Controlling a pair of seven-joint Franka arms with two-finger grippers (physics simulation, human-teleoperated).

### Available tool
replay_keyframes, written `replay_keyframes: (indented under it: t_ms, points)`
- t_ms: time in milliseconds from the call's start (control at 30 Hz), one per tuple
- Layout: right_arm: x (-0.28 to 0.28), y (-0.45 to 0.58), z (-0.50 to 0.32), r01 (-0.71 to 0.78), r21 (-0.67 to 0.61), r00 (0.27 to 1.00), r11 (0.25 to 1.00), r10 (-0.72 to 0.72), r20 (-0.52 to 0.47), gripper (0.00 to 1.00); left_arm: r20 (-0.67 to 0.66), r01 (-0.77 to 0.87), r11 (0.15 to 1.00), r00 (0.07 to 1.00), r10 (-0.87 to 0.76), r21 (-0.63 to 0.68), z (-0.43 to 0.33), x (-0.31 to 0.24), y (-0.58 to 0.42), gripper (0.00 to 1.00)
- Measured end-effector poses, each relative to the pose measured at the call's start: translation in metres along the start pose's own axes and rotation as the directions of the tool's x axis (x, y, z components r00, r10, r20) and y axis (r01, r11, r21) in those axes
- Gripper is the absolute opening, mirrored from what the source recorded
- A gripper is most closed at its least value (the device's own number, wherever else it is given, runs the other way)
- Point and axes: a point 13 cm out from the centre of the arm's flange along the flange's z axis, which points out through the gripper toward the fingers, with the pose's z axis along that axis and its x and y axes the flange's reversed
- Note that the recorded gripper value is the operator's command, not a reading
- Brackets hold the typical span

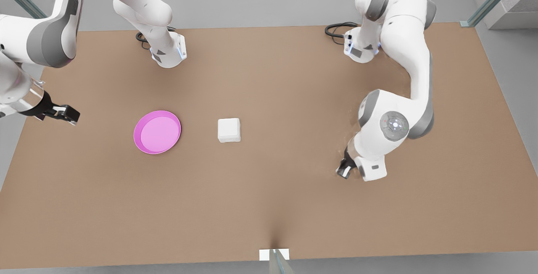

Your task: Pack egg into the box and close the box lid

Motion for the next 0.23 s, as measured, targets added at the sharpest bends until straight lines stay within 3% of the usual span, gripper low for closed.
replay_keyframes:
  t_ms: [33,100,233]
  points:
    - [-0.001,0.016,-0.003,0.028,0.001,1.0,1.0,-0.028,0.006,1.0,0.037,-0.012,1.0,0.999,0.012,0.018,-0.073,-0.042,0.035,1.0]
    - [-0.006,0.056,0.002,0.098,-0.002,0.995,0.995,-0.098,0.009,1.0,0.065,-0.116,0.993,0.991,0.117,-0.012,-0.164,-0.045,0.109,1.0]
    - [-0.014,0.078,0.012,0.116,-0.059,0.993,0.991,-0.116,0.015,1.0,-0.057,-0.401,0.901,0.916,0.397,-0.167,-0.142,-0.001,0.164,1.0]
